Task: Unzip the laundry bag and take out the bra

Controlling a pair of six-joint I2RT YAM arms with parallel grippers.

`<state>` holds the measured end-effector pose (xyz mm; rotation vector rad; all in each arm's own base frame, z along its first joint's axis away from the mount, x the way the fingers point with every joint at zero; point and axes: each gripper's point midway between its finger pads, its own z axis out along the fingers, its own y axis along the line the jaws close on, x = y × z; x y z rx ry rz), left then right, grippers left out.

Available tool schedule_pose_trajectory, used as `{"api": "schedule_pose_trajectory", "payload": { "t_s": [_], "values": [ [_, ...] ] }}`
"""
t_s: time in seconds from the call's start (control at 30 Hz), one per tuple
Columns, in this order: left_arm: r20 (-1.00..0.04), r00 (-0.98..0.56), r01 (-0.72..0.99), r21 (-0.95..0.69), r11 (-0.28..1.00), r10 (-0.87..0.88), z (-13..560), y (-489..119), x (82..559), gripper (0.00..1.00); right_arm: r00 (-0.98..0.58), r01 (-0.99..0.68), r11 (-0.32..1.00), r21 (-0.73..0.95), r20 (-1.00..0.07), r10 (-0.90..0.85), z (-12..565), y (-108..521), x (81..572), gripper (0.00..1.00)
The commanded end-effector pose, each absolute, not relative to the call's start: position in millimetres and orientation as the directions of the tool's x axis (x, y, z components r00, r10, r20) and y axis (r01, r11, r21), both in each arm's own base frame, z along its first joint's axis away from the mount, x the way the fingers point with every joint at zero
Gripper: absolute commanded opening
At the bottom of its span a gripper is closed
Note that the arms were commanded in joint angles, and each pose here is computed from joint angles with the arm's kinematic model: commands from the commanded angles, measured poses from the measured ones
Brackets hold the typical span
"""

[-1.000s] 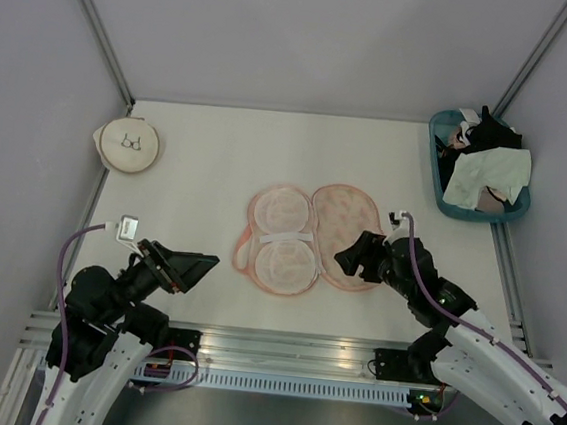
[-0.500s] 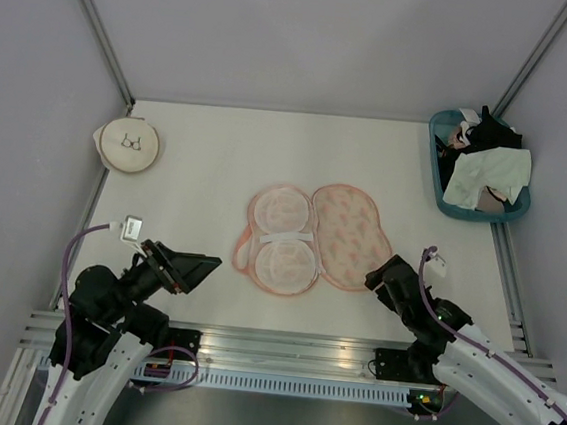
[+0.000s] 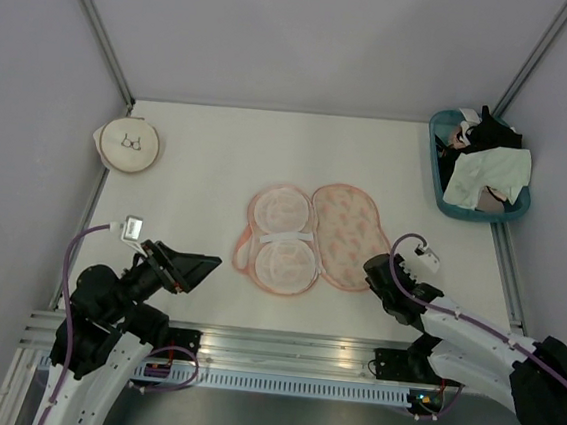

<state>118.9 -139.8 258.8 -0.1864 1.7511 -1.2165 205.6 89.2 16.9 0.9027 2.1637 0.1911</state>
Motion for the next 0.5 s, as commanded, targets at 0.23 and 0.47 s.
{"api": "schedule_pose_trajectory", "payload": {
  "t_s": [0.23,0.47],
  "values": [
    [-0.667,-0.444,0.413,-0.745,0.523,-0.598,275.8,-125.9,106.4,0.99,-0.472,0.549,0.759,0.349,-0.620,0.627,9.5,96.7,217.4,0.00],
    [-0.666,-0.433,0.402,-0.746,0.532,-0.607,277.0,-122.4,106.1,1.00,-0.395,0.354,0.853,0.383,-0.766,0.508,99.8,99.9,244.5,0.00]
  ]
}}
